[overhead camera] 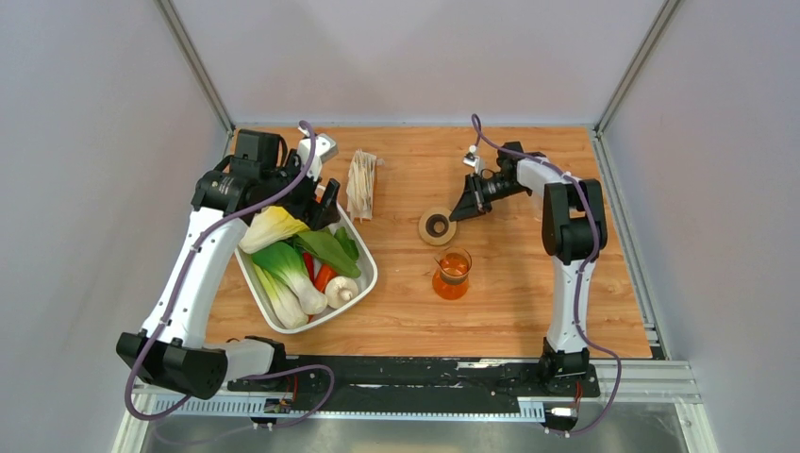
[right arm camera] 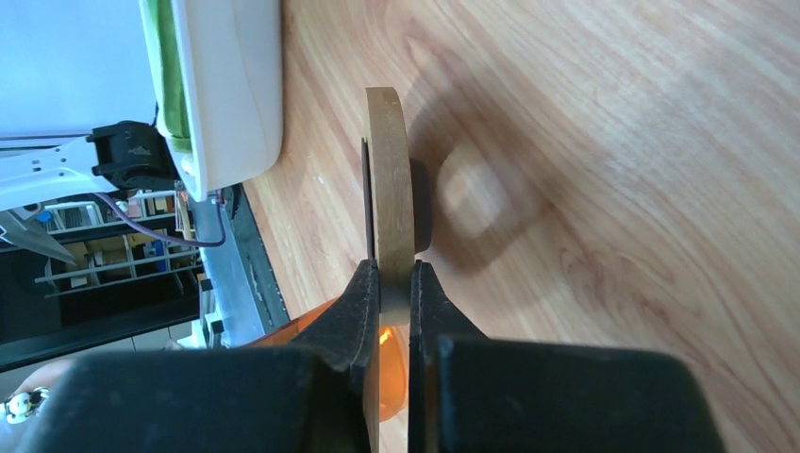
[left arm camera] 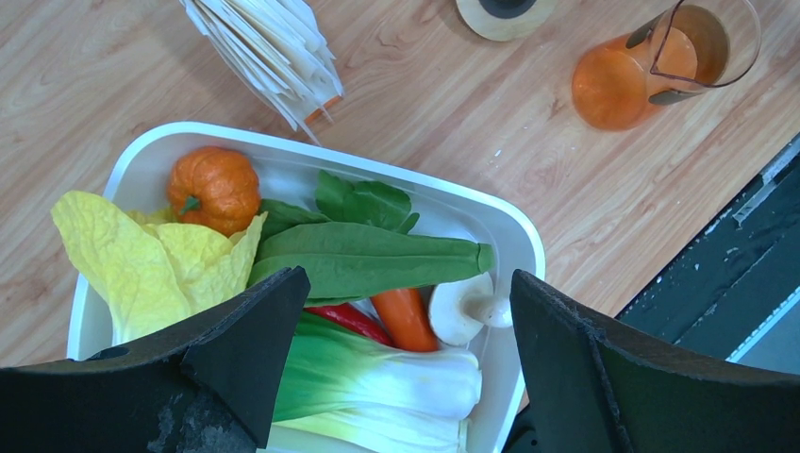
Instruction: Place the coffee filter in the dripper
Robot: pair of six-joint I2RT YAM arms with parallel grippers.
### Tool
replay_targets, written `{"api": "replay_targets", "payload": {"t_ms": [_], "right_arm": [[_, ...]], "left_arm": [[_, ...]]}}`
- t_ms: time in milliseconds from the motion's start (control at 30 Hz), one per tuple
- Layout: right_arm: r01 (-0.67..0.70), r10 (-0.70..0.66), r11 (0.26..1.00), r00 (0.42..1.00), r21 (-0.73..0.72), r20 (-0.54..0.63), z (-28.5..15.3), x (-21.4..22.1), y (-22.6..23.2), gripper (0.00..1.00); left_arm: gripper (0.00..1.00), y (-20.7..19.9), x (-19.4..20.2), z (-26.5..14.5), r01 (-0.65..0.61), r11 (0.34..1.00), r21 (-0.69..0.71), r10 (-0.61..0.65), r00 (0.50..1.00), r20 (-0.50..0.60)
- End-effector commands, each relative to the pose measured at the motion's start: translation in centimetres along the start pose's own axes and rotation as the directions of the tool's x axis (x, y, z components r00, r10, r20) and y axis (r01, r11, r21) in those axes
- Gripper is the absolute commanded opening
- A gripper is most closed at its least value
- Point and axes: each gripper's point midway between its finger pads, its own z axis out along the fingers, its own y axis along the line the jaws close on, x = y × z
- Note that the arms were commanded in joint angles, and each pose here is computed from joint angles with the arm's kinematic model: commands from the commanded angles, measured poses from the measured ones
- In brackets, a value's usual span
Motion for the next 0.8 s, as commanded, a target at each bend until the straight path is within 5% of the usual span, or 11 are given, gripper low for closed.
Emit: {"api": "replay_targets", "payload": {"t_ms": [0, 133, 367, 767], "right_arm": [[0.085, -0.076, 0.993, 0.992, -0.082, 0.101, -3.2, -2.8, 6.2, 0.00], [0.165, -0.144, 0.981, 0.971, -0.101, 0.192, -7.2, -4.1, 11.1, 0.00], [0.118, -0.050, 0.971, 0.951, -0.206, 0.306, -13.7, -1.3, 17.8, 0.00], [-0.045, 0.113, 0.971, 0.952, -0.234, 0.284, -12.2, 9.1, 20.0, 0.00]], "left_arm": [[0.89, -0.1, -0.7, -0.9, -0.046, 0.999, -0.011, 0.046, 0.998, 0.045], [0.89, -0.2, -1.4, -1.1, -0.044, 0.999, -0.014, 0.045, 0.996, 0.073], [0.89, -1.1, -3.5, -1.3, -0.051, 0.998, 0.038, 0.045, 0.988, 0.148], [0.89, -4.4, -5.4, -1.0, -0.045, 0.975, 0.218, -0.008, 0.972, 0.235]]}}
